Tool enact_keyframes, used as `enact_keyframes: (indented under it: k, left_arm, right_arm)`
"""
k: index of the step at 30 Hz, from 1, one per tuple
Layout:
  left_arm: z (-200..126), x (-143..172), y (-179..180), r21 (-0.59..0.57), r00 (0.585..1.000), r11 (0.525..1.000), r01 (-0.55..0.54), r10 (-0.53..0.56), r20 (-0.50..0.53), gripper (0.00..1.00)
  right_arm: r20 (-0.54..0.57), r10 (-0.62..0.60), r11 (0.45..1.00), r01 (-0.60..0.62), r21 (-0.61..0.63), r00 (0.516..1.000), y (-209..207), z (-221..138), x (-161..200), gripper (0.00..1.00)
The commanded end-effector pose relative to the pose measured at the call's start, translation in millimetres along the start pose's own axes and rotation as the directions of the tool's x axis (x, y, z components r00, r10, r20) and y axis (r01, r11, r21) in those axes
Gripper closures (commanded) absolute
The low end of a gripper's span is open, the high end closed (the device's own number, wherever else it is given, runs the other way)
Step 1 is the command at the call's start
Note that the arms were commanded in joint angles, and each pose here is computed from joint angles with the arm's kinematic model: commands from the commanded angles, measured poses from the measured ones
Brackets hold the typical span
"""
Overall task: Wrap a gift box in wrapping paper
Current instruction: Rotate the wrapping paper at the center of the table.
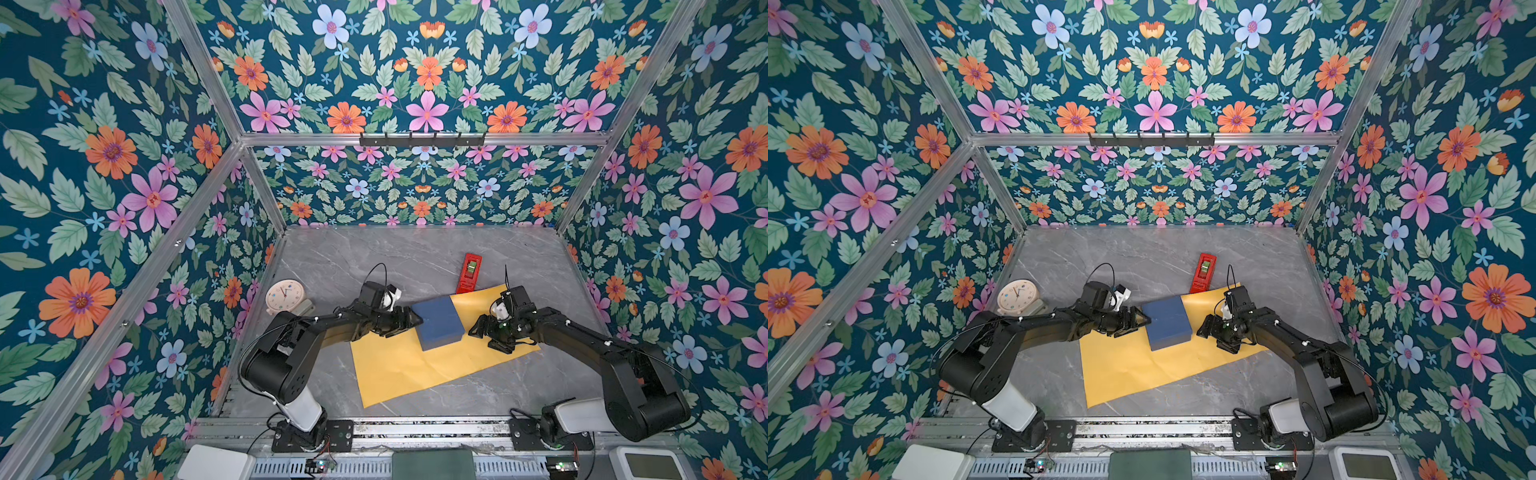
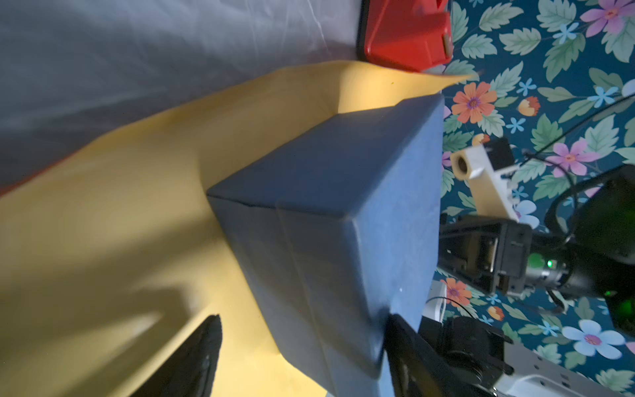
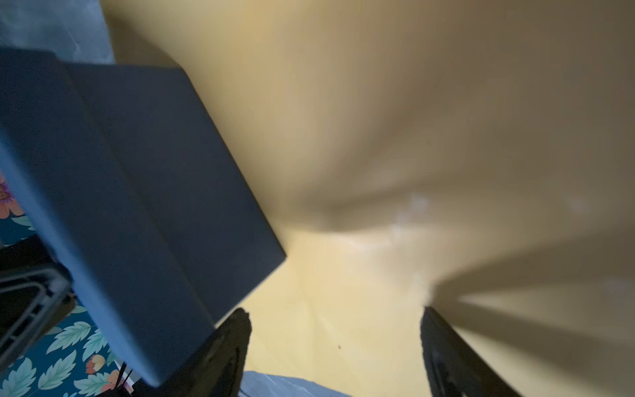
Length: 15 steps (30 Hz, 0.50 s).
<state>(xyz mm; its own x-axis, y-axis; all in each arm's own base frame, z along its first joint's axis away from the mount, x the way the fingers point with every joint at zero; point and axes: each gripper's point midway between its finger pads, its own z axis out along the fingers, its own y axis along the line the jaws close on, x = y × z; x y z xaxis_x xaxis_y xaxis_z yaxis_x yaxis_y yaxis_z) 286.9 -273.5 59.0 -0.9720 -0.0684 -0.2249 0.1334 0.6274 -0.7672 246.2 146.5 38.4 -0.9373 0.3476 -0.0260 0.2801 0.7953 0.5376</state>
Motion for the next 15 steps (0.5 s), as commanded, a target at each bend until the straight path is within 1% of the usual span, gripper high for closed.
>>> enact_keyframes:
  k: [1,3,6,8,10,12,14,15]
  left_arm:
    - [-4,-9,33,-0.154,1.000,0.988,-0.002,0.006,0.024,0.23]
    - [-8,-22,32,-0.159,0.999,0.987,-0.016,0.023,0.041,0.22]
    - [-17,-38,26,-0.151,0.996,0.988,-0.038,0.050,0.079,0.21]
    - [-26,-45,26,-0.170,0.993,0.984,-0.049,0.066,0.093,0.20]
    - [-39,-52,24,-0.182,0.989,0.982,-0.053,0.078,0.129,0.19]
    - [-48,-55,20,-0.178,0.983,0.983,-0.055,0.084,0.161,0.19]
    - [-50,-53,21,-0.180,0.982,0.982,-0.051,0.082,0.168,0.19]
    - [-49,-51,27,-0.196,0.984,0.980,-0.041,0.074,0.165,0.19]
  right_arm:
    - [-0.002,0.066,0.997,-0.066,-0.027,0.998,-4,4,10,0.26]
    - [-0.023,0.073,0.996,-0.074,-0.043,0.997,-2,7,22,0.28]
    - [-0.065,0.033,0.998,-0.036,-0.044,0.997,12,12,42,0.29]
    - [-0.086,0.012,0.997,-0.019,-0.072,0.996,25,13,51,0.30]
    - [-0.094,-0.005,0.996,-0.003,-0.095,0.996,35,7,55,0.31]
    - [-0.048,-0.027,0.995,0.023,-0.093,0.998,41,-5,48,0.30]
    - [0.027,-0.064,0.995,0.066,-0.077,0.998,44,-17,31,0.30]
    - [0.054,-0.066,0.994,0.071,-0.082,0.996,45,-21,20,0.29]
